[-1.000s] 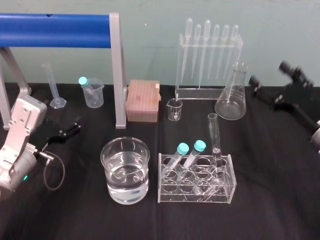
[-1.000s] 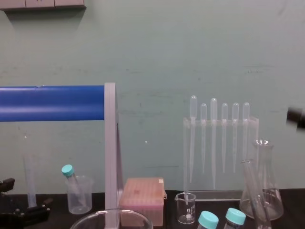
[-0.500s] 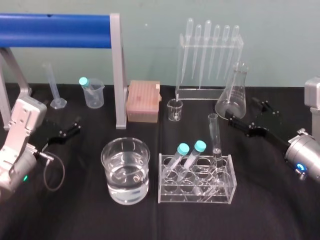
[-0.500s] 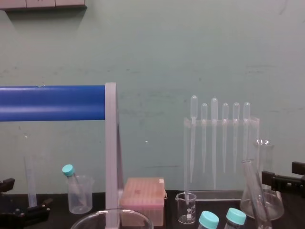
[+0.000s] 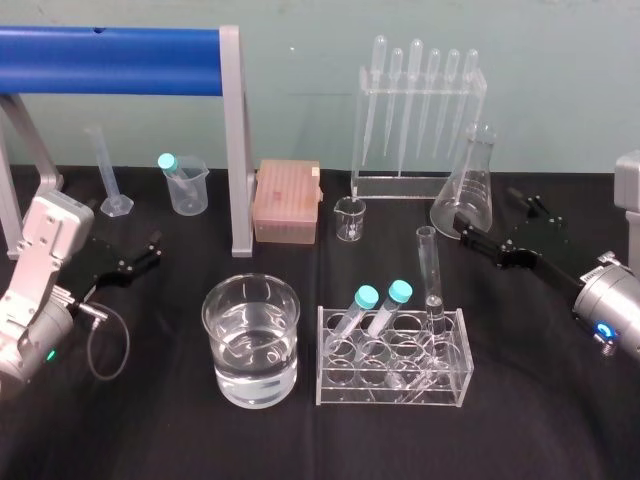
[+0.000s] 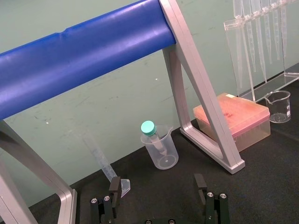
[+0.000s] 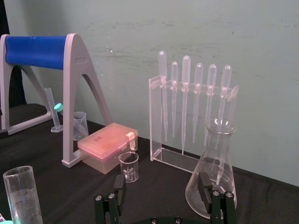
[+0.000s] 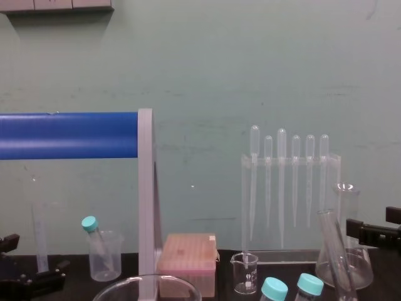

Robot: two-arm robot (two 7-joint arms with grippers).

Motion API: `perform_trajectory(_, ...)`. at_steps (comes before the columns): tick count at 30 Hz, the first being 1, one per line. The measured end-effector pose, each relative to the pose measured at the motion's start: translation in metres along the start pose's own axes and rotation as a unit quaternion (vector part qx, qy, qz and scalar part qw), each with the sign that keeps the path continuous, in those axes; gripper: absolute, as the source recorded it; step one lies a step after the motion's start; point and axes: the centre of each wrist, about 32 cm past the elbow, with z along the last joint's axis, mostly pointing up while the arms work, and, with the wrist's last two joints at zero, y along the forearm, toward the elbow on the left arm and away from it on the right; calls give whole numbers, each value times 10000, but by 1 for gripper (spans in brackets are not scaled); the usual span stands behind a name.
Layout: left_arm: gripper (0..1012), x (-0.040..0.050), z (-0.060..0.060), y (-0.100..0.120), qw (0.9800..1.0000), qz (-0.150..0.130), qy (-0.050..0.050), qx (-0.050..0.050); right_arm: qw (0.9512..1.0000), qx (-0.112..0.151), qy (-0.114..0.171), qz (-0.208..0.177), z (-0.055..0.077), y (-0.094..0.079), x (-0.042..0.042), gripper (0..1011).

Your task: Hold the test tube with one hand and immerse one end into the beaker, then return it to the test tube rack.

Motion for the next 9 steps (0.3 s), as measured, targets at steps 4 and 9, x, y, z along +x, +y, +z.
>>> perform_trajectory(4,1000,0,0,0,10000,0,0,0,10000,9,-4,-3,3,-1,0,1000)
perform_trajectory(9,1000,0,0,0,10000,0,0,0,10000,17,-7,-6,5,-3,1,1000)
